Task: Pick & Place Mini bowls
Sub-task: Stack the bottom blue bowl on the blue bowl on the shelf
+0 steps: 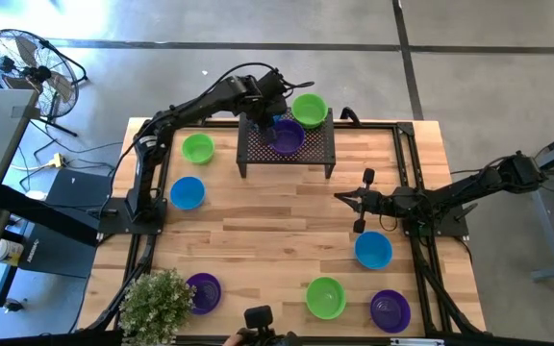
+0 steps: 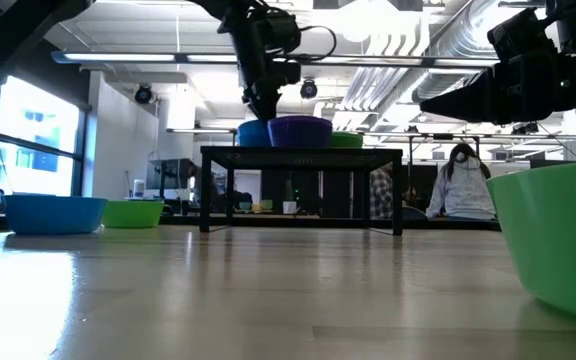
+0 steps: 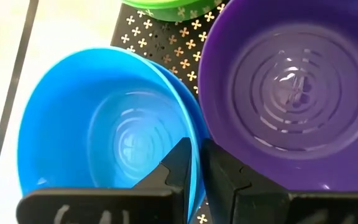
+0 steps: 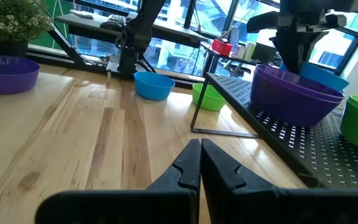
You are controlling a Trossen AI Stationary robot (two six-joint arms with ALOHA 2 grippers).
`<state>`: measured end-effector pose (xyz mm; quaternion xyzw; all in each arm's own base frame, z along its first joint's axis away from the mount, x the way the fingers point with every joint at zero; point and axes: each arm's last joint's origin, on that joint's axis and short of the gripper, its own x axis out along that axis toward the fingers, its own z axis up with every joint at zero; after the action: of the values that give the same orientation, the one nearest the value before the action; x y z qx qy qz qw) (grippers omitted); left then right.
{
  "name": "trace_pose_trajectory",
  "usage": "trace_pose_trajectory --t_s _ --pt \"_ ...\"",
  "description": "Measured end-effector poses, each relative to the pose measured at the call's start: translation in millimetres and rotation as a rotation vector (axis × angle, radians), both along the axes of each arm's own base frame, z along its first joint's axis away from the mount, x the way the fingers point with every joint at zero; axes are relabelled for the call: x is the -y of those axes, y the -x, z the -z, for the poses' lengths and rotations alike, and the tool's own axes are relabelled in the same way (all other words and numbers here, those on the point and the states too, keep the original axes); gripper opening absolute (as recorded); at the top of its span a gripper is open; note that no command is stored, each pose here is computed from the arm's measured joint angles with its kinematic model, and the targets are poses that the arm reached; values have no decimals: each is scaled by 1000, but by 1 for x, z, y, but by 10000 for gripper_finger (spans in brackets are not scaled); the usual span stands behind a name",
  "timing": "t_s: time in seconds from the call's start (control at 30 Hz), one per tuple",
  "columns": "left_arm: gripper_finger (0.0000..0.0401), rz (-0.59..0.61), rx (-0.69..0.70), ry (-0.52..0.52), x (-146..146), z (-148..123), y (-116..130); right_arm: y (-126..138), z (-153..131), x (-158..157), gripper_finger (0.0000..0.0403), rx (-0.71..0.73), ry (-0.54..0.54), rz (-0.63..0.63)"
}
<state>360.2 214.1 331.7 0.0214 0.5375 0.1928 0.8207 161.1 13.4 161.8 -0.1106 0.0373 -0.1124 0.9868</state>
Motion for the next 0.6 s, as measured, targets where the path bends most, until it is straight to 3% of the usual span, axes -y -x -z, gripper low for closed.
trace_pose_trajectory --t_s 0.43,0.6 --pt "35 25 13 41 2 1 0 0 0 0 0 0 0 0" --pt "77 15 -2 55 3 1 1 0 0 0 0 0 0 0"
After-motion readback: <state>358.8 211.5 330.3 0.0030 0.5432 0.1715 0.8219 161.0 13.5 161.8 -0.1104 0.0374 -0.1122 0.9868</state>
